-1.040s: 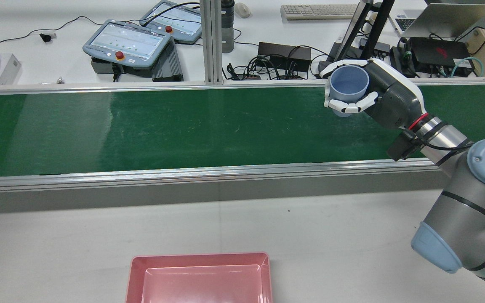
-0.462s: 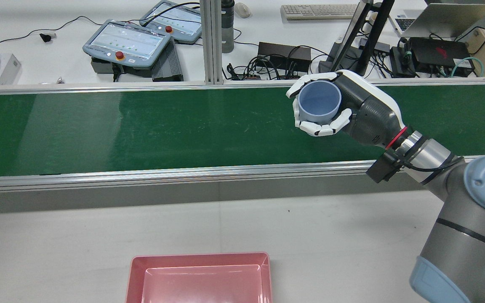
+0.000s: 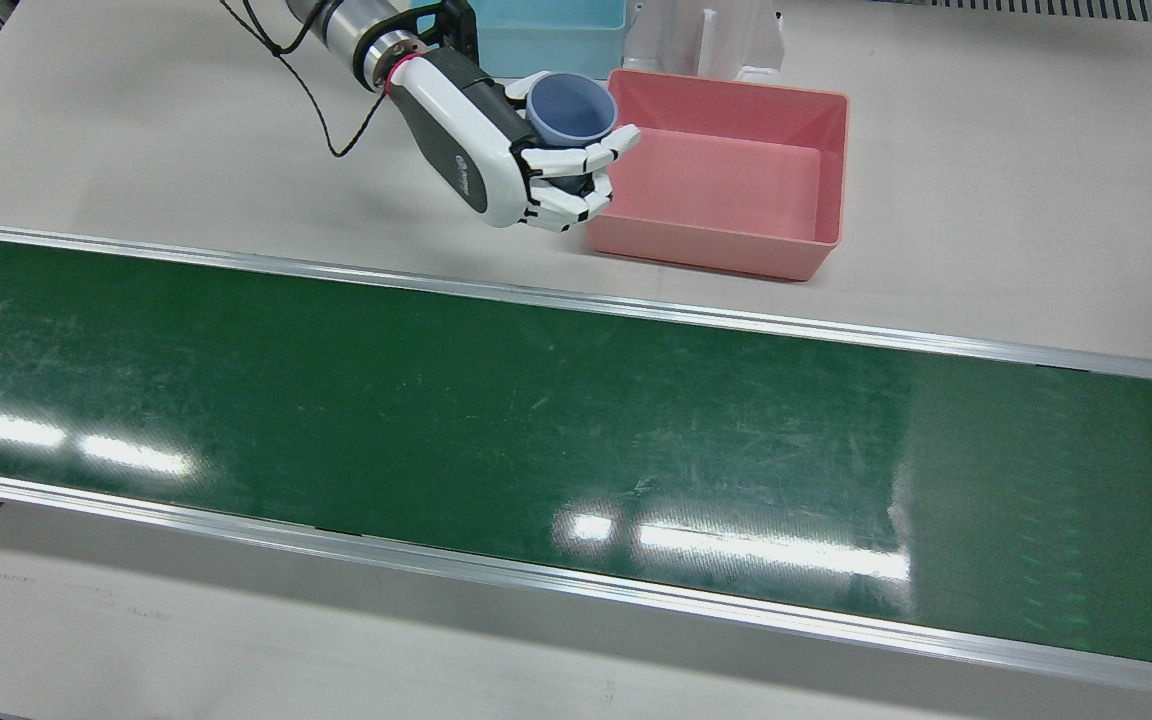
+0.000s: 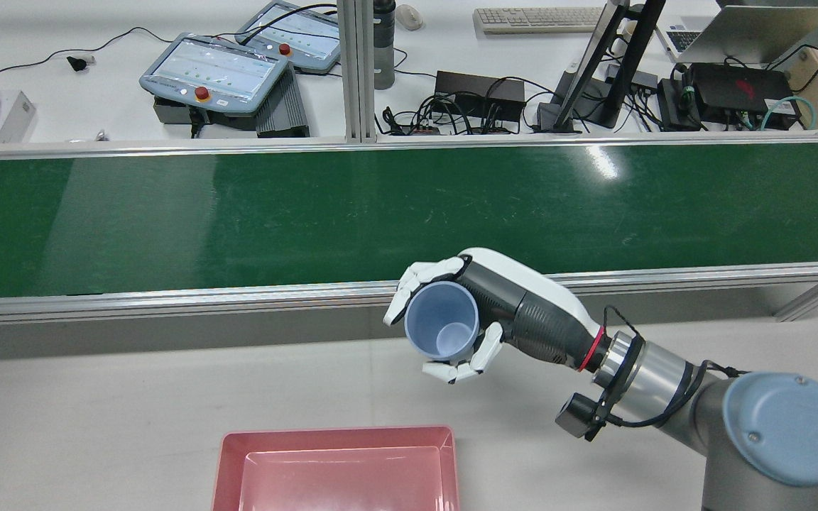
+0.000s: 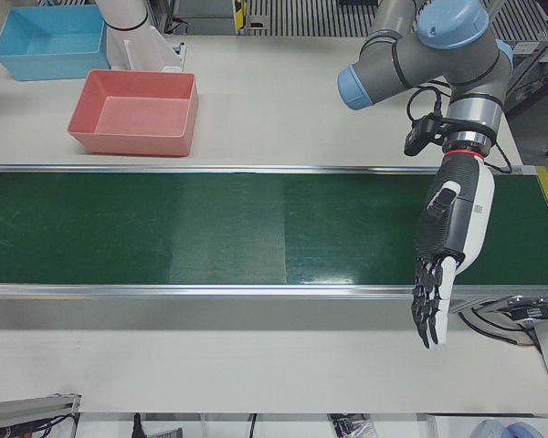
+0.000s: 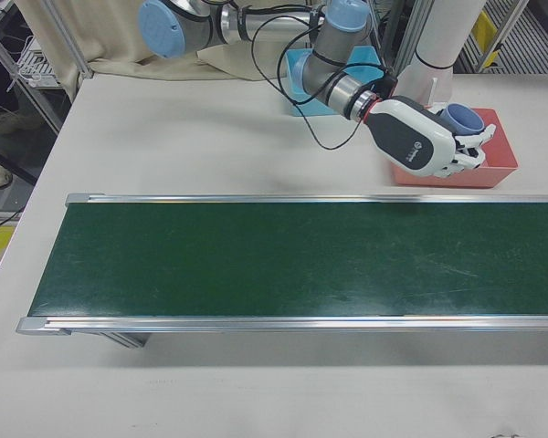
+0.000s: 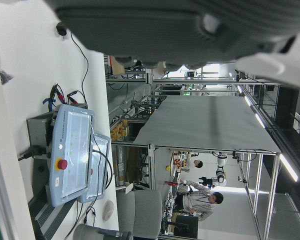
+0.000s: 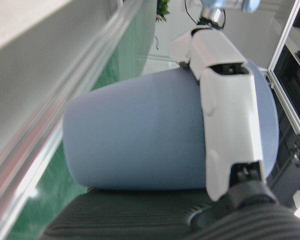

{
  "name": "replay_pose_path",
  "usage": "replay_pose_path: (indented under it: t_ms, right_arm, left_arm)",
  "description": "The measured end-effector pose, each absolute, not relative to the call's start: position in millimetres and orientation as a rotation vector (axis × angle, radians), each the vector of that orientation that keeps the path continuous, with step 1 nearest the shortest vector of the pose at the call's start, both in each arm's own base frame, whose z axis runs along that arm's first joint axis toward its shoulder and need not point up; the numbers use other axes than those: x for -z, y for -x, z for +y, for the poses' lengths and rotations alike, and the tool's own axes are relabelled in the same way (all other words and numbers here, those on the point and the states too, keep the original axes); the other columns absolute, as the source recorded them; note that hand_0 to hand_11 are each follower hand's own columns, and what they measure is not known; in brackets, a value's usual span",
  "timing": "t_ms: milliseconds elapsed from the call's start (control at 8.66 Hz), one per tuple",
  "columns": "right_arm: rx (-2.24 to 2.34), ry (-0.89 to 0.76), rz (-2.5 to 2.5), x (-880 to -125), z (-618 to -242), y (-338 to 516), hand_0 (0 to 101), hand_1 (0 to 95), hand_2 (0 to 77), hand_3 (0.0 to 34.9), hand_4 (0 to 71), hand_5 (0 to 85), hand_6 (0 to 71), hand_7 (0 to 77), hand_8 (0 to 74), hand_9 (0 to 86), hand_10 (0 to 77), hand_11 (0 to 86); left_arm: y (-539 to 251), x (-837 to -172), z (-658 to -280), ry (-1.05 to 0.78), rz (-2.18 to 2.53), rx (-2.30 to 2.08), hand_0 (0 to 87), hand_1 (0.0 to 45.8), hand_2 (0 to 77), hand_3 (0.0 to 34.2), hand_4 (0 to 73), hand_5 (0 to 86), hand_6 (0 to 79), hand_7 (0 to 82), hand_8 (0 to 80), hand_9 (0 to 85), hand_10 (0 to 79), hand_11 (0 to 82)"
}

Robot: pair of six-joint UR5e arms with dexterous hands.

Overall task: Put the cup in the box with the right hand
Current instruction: 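Carry the cup toward the robot and lower it into the pink tray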

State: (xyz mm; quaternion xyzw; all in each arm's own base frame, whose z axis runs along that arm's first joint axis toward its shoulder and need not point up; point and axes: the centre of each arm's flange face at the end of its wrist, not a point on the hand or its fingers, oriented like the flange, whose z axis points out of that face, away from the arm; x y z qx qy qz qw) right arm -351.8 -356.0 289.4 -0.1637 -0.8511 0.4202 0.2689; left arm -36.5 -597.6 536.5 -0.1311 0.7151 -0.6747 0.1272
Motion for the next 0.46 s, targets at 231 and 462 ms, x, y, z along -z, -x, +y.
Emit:
replay_pose_path:
  t_ms: [231, 462]
  right_arm:
    - [-1.056, 0.457, -2.232, -289.9, -294.7, 400.9, 79, 16.9, 41.5, 13.6, 29.5, 23.5, 31.1, 67.1, 48.0, 50.7, 42.0, 49.1]
    - [-1.052, 0.421, -2.197, -295.9, -246.8, 430.8, 79, 16.9, 41.5, 13.8, 29.5, 23.5, 31.6, 67.1, 48.5, 50.7, 42.5, 49.1]
  left_arm:
    - [36.6, -536.5, -597.6, 0.381, 2.082, 1.963, 0.0, 0.5, 0.5, 0.0, 0.0, 0.0, 0.0, 0.0, 0.0, 0.0, 0.0, 0.0]
    - [36.2, -536.5, -597.6, 0.382, 2.081, 1.963, 0.0, 0.5, 0.5, 0.0, 0.0, 0.0, 0.0, 0.0, 0.0, 0.0, 0.0, 0.0]
